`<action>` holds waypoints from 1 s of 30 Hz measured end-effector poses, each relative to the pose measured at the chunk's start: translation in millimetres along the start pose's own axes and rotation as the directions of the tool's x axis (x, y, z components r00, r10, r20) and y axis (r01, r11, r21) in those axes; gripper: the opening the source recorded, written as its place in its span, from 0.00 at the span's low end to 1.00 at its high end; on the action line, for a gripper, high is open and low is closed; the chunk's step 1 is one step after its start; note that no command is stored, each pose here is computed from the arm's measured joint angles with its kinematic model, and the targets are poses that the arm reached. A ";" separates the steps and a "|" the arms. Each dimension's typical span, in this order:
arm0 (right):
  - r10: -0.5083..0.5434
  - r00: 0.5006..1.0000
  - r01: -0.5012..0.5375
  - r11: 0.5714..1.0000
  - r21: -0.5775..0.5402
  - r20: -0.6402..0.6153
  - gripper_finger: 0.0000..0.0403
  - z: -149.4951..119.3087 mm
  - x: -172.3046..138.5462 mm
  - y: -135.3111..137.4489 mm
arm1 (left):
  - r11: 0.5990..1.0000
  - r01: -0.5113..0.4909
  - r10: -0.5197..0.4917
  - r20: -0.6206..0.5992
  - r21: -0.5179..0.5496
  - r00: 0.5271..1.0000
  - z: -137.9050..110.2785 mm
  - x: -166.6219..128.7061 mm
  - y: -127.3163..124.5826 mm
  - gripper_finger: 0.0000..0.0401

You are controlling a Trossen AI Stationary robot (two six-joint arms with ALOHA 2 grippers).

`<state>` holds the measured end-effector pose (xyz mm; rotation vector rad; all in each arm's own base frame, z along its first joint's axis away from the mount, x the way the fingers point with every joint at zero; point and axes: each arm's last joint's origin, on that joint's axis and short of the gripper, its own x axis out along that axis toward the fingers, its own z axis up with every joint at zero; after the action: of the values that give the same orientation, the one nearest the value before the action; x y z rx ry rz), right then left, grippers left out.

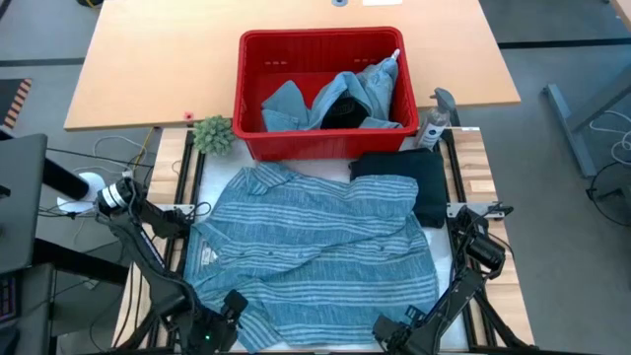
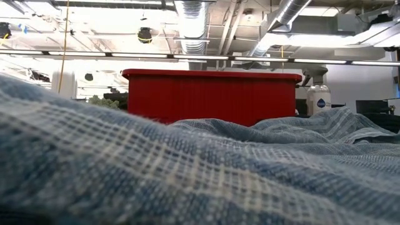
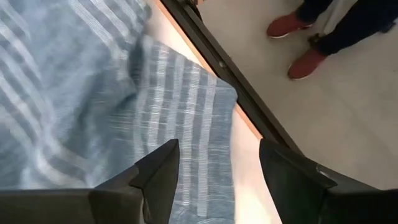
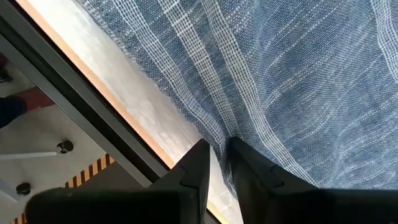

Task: Fold Laundry from Bin
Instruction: Fold the blue polo shirt

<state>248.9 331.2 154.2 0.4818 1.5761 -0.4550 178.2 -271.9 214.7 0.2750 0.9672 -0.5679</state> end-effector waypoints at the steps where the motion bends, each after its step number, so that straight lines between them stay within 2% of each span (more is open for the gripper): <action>1: 0.000 1.000 0.000 1.000 -0.003 0.000 0.23 0.0 0.0 0.0 | 1.000 -0.003 0.003 -0.003 -0.003 1.000 -0.3 3.4 -0.7 0.52; 6: 0.000 1.000 0.000 1.000 -0.006 0.002 0.23 0.1 0.0 0.0 | 0.999 -0.010 0.009 0.011 0.033 1.000 0.6 20.0 -4.0 0.52; 13: -0.001 1.000 0.001 1.000 -0.005 0.003 0.23 0.2 -0.2 -0.2 | 0.999 -0.037 0.036 0.036 0.040 0.999 0.6 22.3 -5.4 0.52; 20: -0.002 1.000 0.002 1.000 -0.005 0.003 0.23 0.4 -0.2 -0.3 | 0.999 0.001 -0.005 0.080 0.046 0.997 -5.6 35.3 -6.6 0.52; 30: -0.001 1.000 0.001 1.000 -0.020 0.003 0.23 0.4 -0.3 -0.2 | 0.990 0.039 -0.042 0.023 0.134 0.999 -14.1 53.5 -9.4 0.52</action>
<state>249.1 330.8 154.5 0.4646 1.5767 -0.4398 186.5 -290.8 162.5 0.3670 0.9126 -0.6732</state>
